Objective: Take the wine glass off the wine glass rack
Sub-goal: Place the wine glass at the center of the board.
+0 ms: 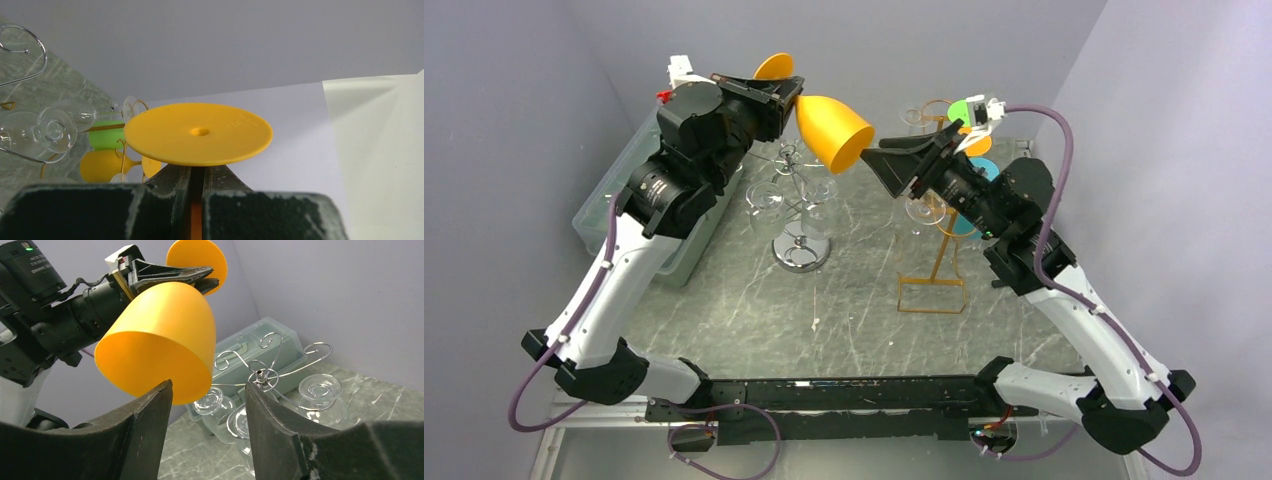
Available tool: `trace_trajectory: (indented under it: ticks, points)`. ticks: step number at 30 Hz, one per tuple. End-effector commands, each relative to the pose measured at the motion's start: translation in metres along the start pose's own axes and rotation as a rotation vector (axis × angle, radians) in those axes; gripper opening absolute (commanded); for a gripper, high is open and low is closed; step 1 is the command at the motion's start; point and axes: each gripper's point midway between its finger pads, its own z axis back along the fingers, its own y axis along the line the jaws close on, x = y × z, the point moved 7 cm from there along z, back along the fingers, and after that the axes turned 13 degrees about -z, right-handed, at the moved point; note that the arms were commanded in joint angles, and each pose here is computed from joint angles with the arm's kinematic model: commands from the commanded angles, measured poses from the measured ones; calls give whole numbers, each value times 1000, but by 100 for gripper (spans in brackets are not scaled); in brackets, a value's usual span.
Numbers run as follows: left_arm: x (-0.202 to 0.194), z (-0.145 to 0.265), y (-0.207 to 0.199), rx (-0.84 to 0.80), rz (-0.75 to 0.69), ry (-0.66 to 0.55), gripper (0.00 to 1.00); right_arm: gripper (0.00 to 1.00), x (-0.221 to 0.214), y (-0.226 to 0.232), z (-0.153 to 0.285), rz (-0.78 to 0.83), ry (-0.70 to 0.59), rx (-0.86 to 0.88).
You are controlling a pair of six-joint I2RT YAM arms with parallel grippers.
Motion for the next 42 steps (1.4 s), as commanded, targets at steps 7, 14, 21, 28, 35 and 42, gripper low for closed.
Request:
trace_trajectory:
  ticks: [7,14,21,28,35,42]
  points:
    - [-3,-2,-4,-43,62,20,0,46,16,11,-25,19,-128,-4]
    - [-7,-4,-1,-42,80,32,0,28,10,10,-32,-5,-161,-24]
    - [-8,-3,1,-50,67,44,4,0,5,9,-36,-26,-167,-56]
    - [-1,15,2,-72,-66,35,73,0,10,12,-28,-51,-189,-82]
    - [14,47,13,-109,-332,-6,100,0,20,19,1,-50,-167,-132]
    - [32,88,19,-195,-647,-38,100,0,13,35,45,-66,33,-137]
